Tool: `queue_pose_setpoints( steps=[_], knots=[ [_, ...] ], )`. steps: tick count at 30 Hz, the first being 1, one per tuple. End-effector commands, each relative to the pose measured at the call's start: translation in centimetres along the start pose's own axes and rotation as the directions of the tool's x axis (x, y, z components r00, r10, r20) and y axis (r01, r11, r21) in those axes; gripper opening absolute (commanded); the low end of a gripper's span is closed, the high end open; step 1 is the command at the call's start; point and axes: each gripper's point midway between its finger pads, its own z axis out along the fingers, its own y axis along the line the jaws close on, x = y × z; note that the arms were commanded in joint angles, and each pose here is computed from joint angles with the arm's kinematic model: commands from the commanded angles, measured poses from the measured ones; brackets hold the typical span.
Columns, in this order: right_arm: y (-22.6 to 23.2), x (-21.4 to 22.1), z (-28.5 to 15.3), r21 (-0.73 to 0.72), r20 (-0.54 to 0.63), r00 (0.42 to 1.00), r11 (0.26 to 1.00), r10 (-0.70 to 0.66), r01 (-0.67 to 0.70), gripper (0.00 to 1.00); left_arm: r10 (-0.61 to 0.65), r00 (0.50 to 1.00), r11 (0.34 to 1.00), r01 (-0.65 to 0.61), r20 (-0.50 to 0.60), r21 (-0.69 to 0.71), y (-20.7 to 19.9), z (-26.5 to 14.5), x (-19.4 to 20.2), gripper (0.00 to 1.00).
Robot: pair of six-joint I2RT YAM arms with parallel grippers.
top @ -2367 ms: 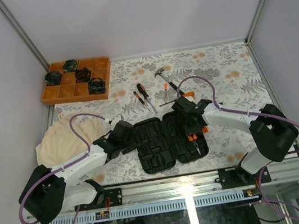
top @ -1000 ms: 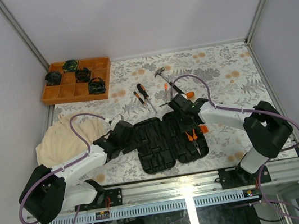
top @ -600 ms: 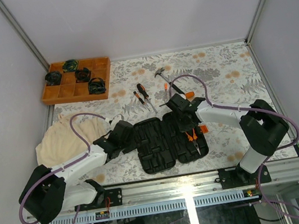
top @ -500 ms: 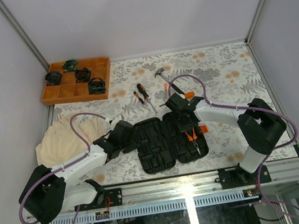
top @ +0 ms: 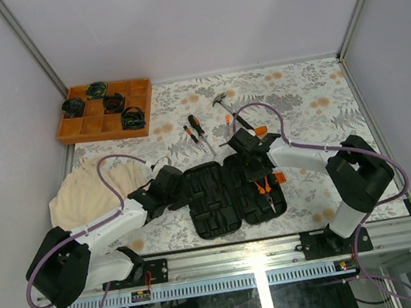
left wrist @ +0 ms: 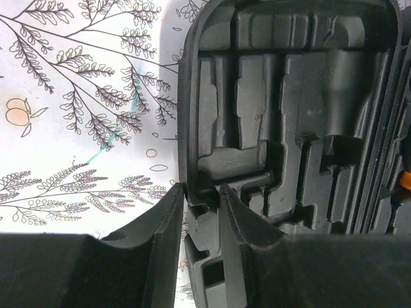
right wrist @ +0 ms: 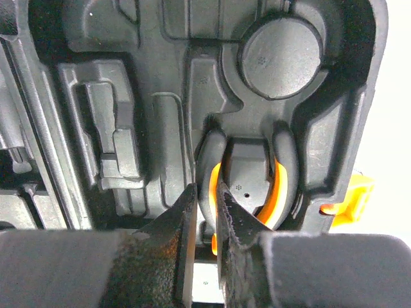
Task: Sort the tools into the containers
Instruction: Place the pliers in the storage box.
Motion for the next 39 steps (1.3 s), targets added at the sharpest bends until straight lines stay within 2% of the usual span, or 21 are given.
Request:
queue_pose_setpoints(
  steps=[1, 4, 6, 11, 15, 18, 25, 29, 32, 36, 39],
  knots=[
    [-3.3, 7.6, 2.7, 0.124, -0.284, 0.959, 0.991, -0.016, 0.053, 0.00, 0.011, 0.999, 0.997, -0.014, 0.036, 0.072, -1.8, -0.2, -1.2, 0.23],
    [-3.5, 6.7, 2.1, 0.140, -0.252, 0.968, 0.989, -0.020, 0.057, 0.00, 0.012, 0.999, 0.997, -0.015, 0.038, 0.072, -1.8, -0.3, -1.2, 0.23],
    [-2.9, 4.9, 1.1, 0.115, -0.179, 0.984, 0.992, -0.020, 0.041, 0.03, 0.015, 0.999, 0.997, -0.017, 0.036, 0.070, -1.8, -0.3, -1.1, 0.23],
    [-0.8, -1.6, -4.0, 0.005, 0.082, 0.997, 1.000, -0.012, 0.012, 0.25, 0.019, 0.999, 0.998, -0.021, 0.032, 0.058, -1.5, -0.1, -1.1, 0.24],
    [0.1, -5.1, -8.1, -0.069, 0.255, 0.967, 0.998, 0.003, 0.015, 0.40, 0.019, 1.000, 0.998, -0.020, 0.024, 0.062, -1.7, -0.1, -1.0, 0.25],
    [-0.3, -6.1, -10.2, -0.089, 0.348, 0.937, 0.996, 0.034, -0.003, 0.46, 0.021, 1.000, 0.998, -0.023, 0.020, 0.066, -1.9, -0.1, -1.0, 0.25],
    [-3.3, -4.9, -11.1, -0.058, 0.464, 0.880, 0.994, 0.104, -0.087, 0.57, 0.047, 0.999, 0.995, -0.047, -0.004, 0.087, -2.7, 0.1, -0.6, 0.27],
    [-4.1, -4.3, -11.4, -0.105, 0.538, 0.827, 0.986, 0.165, -0.128, 0.63, 0.077, 0.997, 0.992, -0.075, -0.011, 0.101, -3.6, 0.2, -0.1, 0.28],
    [-4.8, -4.1, -11.8, -0.128, 0.584, 0.786, 0.979, 0.204, -0.159, 0.72, 0.097, 0.995, 0.989, -0.094, -0.022, 0.111, -4.4, 0.3, 0.5, 0.28],
    [-5.3, -3.6, -12.0, -0.128, 0.589, 0.778, 0.976, 0.218, -0.176, 0.75, 0.108, 0.994, 0.988, -0.104, -0.030, 0.115, -5.1, 0.4, 1.0, 0.30],
    [-5.5, -3.4, -11.9, -0.121, 0.587, 0.781, 0.977, 0.215, -0.178, 0.76, 0.103, 0.994, 0.989, -0.099, -0.023, 0.112, -5.2, 0.2, 0.8, 0.34]
  ],
)
